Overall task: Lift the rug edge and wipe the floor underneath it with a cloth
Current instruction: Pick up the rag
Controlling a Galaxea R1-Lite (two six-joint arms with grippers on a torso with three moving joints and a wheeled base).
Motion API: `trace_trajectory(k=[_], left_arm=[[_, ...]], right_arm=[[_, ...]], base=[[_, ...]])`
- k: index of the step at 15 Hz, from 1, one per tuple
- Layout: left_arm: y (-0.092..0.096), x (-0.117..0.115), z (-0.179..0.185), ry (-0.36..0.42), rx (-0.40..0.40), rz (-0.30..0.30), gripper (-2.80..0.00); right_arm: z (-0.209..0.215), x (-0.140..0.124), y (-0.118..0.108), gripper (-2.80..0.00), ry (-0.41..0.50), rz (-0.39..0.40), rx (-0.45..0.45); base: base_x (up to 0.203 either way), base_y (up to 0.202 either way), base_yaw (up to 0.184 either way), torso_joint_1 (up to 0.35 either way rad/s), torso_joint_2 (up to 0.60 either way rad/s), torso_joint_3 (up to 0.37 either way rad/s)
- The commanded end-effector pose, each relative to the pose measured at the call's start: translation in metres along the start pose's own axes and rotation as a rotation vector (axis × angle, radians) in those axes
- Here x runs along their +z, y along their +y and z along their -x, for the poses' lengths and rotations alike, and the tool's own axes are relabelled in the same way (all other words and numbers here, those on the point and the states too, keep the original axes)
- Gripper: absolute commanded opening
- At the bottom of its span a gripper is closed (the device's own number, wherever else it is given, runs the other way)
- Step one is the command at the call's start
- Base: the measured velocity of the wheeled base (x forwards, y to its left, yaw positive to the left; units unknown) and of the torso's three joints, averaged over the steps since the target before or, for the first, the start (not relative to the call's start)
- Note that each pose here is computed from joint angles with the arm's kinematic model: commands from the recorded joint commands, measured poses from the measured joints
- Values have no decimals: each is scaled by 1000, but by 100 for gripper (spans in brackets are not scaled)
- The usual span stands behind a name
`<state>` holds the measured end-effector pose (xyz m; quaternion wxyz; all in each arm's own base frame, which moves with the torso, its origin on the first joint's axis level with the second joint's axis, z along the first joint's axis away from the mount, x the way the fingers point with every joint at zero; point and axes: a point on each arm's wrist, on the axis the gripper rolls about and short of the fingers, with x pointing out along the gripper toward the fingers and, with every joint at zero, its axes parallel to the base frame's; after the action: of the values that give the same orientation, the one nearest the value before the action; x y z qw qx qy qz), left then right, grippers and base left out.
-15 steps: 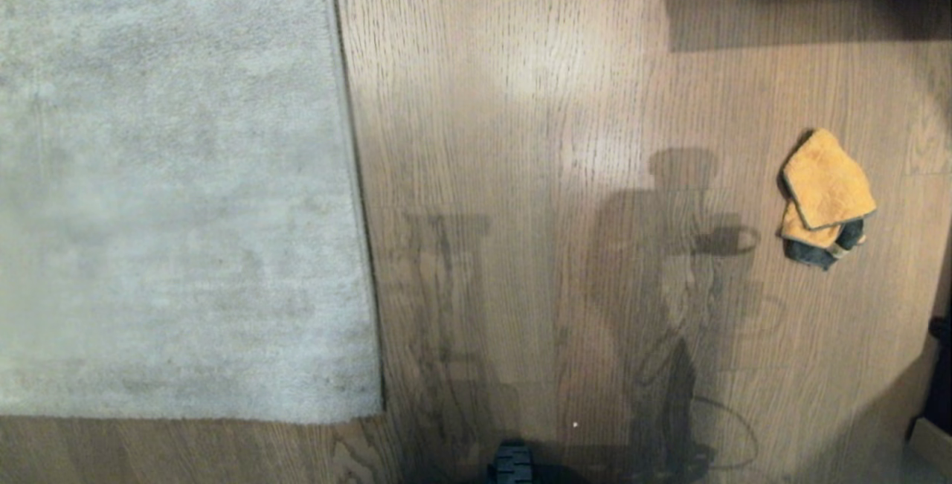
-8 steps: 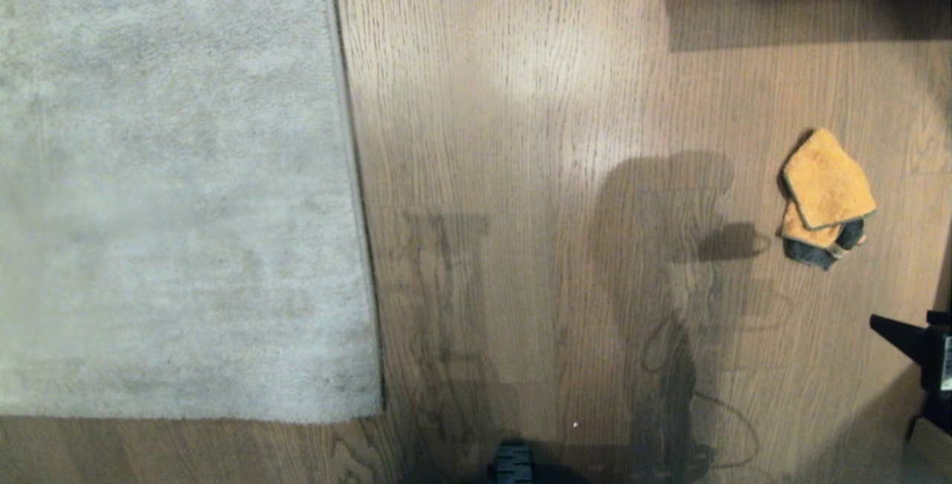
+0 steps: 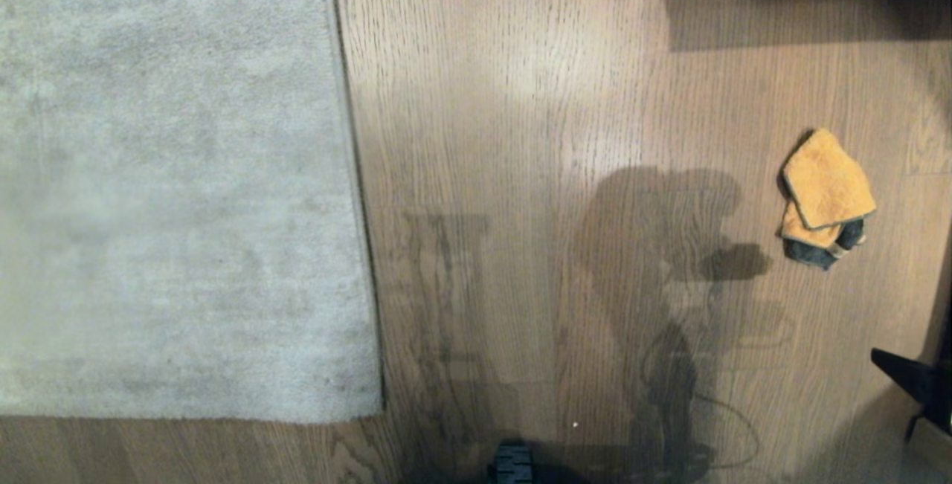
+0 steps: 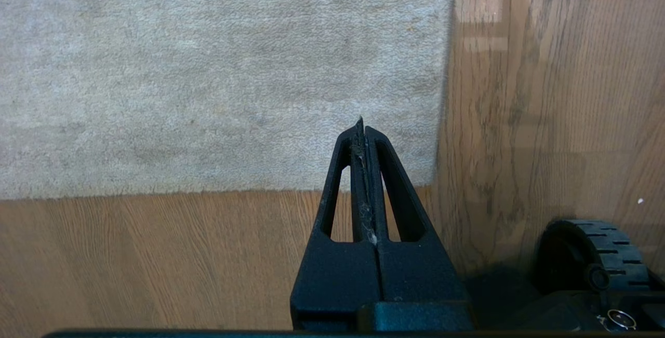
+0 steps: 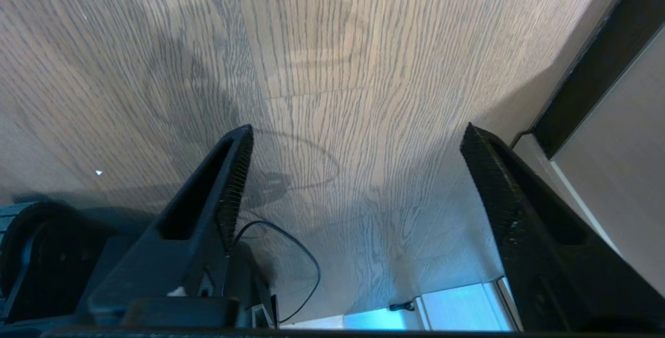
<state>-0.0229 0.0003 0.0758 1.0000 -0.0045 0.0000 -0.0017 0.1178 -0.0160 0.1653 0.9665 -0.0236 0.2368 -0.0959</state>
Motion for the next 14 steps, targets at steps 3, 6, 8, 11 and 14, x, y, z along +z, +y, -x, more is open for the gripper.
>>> trace_trajectory(k=[3, 6, 8, 11, 14], left_arm=[[0, 0, 0, 0, 0, 0, -280], [0, 0, 0, 0, 0, 0, -280], [0, 0, 0, 0, 0, 0, -280], [0, 0, 0, 0, 0, 0, -280], [0, 0, 0, 0, 0, 0, -280]], right_arm=[[-14, 5, 1, 0, 3, -35, 6], [-36, 17, 1, 0, -55, -104, -2], [-52, 22, -2, 0, -74, -123, -22], [-82, 33, -10, 0, -77, -140, -65], [-115, 51, -22, 0, -107, -157, -67]], base=[[0, 0, 0, 0, 0, 0], [0, 0, 0, 0, 0, 0], [0, 0, 0, 0, 0, 0], [0, 0, 0, 0, 0, 0], [0, 0, 0, 0, 0, 0]])
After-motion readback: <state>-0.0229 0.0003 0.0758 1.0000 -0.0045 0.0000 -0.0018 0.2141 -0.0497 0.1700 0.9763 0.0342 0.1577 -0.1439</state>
